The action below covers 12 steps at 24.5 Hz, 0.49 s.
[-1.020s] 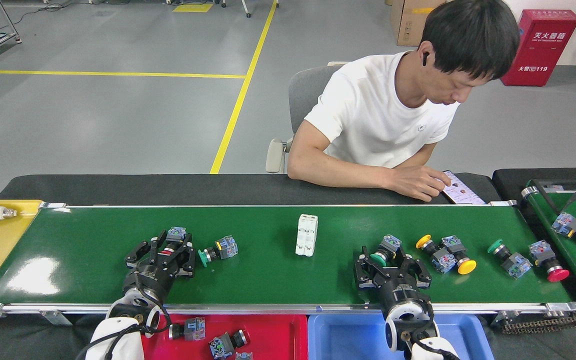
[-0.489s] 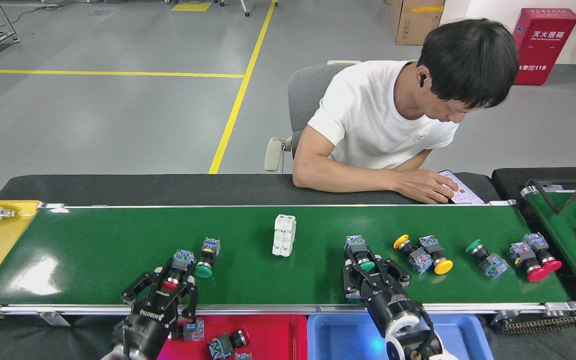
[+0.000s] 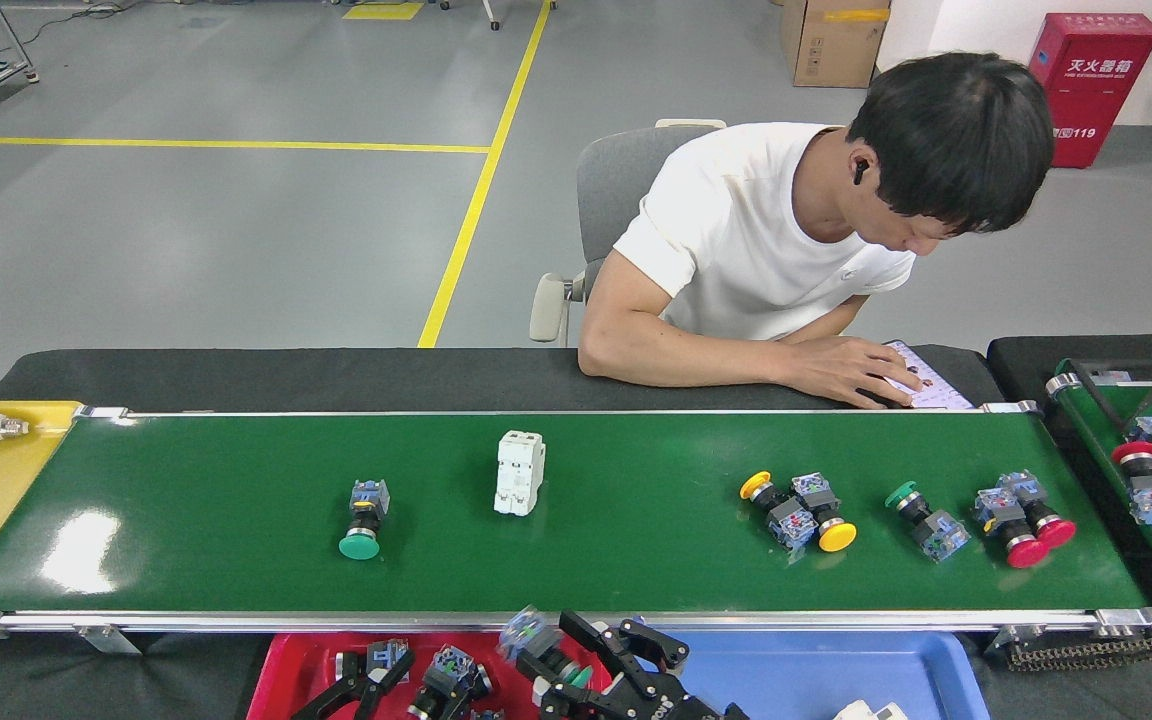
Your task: Pick switch part from conveyor to tray
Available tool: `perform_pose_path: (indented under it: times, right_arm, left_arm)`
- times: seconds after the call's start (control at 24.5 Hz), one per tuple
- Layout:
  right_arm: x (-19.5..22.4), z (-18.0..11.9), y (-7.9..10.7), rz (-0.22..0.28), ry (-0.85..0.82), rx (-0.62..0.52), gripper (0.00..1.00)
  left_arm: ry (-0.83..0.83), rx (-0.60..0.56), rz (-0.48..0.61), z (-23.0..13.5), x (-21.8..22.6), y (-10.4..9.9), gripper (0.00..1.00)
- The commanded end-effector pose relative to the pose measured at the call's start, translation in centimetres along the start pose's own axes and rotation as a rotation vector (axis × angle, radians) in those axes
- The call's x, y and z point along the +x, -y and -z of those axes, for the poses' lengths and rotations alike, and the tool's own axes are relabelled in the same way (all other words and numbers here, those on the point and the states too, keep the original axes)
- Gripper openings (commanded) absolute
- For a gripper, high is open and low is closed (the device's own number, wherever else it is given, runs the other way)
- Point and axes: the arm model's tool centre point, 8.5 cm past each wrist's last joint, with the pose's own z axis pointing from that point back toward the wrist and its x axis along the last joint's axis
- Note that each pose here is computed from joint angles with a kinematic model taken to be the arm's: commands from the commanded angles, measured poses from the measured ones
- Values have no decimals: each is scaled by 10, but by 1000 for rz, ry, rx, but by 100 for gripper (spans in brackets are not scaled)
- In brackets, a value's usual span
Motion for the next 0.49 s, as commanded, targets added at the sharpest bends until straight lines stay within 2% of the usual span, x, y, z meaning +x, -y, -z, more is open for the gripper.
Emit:
perform_pose_path:
  times: [0.0,0.16,0.24,0.33,0.45]
  right_arm:
    - [-2,2,5,-7,-13,-5,98]
    - [-10,0,9,-7,-41,-17,97]
    - [-36,-11,18,-6,-125,-44,97]
    - [-73,-29,29,4,-293,-81,91]
    - [-116,-54,40,11,-530,-108,91]
  left_arm:
    - [-85,23,-25,-2,-17,-4,100]
    - [-291,-6,-112,-25,-63,8,100]
    - [-361,-42,-167,-39,-82,19,100]
    - [-430,-67,-246,-53,-99,34,100]
    - [-466,-96,-268,-61,-110,47,100]
